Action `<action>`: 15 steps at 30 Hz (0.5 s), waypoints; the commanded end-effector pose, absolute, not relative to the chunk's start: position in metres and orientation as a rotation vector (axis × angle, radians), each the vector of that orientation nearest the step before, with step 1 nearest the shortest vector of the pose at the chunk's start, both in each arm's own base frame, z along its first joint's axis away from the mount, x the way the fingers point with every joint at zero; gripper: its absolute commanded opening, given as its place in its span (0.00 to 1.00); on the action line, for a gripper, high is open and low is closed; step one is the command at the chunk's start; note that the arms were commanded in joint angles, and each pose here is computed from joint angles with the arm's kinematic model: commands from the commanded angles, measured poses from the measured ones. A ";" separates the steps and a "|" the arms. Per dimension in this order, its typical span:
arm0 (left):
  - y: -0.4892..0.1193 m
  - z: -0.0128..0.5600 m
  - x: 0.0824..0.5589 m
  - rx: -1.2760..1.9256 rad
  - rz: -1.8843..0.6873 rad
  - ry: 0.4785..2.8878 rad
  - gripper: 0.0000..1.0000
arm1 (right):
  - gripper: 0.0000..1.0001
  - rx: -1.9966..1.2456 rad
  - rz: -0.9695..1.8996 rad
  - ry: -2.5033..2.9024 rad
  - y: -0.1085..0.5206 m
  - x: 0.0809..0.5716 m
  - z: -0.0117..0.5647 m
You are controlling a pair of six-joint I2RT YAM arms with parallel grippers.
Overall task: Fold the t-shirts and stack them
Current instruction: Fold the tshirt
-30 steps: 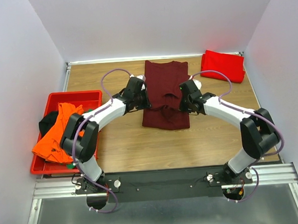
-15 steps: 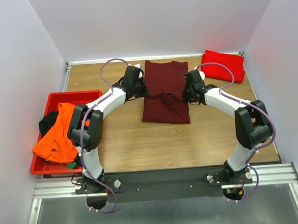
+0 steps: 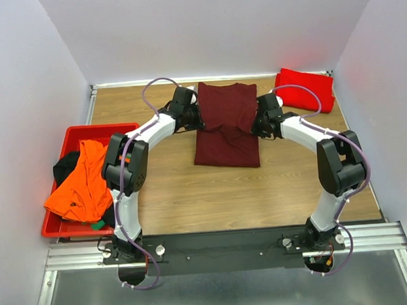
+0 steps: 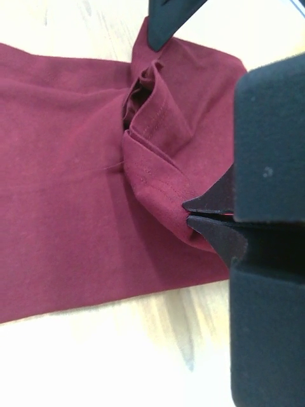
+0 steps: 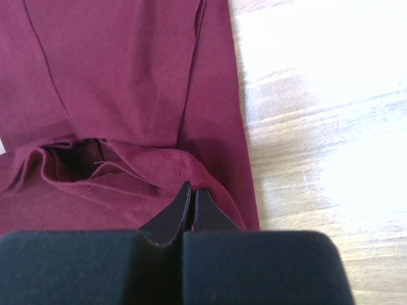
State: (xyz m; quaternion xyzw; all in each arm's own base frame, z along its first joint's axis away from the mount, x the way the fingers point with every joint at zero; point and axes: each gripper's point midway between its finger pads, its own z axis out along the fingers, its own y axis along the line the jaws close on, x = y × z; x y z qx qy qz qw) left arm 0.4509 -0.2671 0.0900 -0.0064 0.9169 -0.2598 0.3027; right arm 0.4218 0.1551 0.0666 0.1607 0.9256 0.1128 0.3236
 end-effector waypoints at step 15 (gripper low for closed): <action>-0.255 0.122 0.477 0.011 -0.694 2.350 0.46 | 0.45 0.386 0.328 2.344 0.145 0.461 0.090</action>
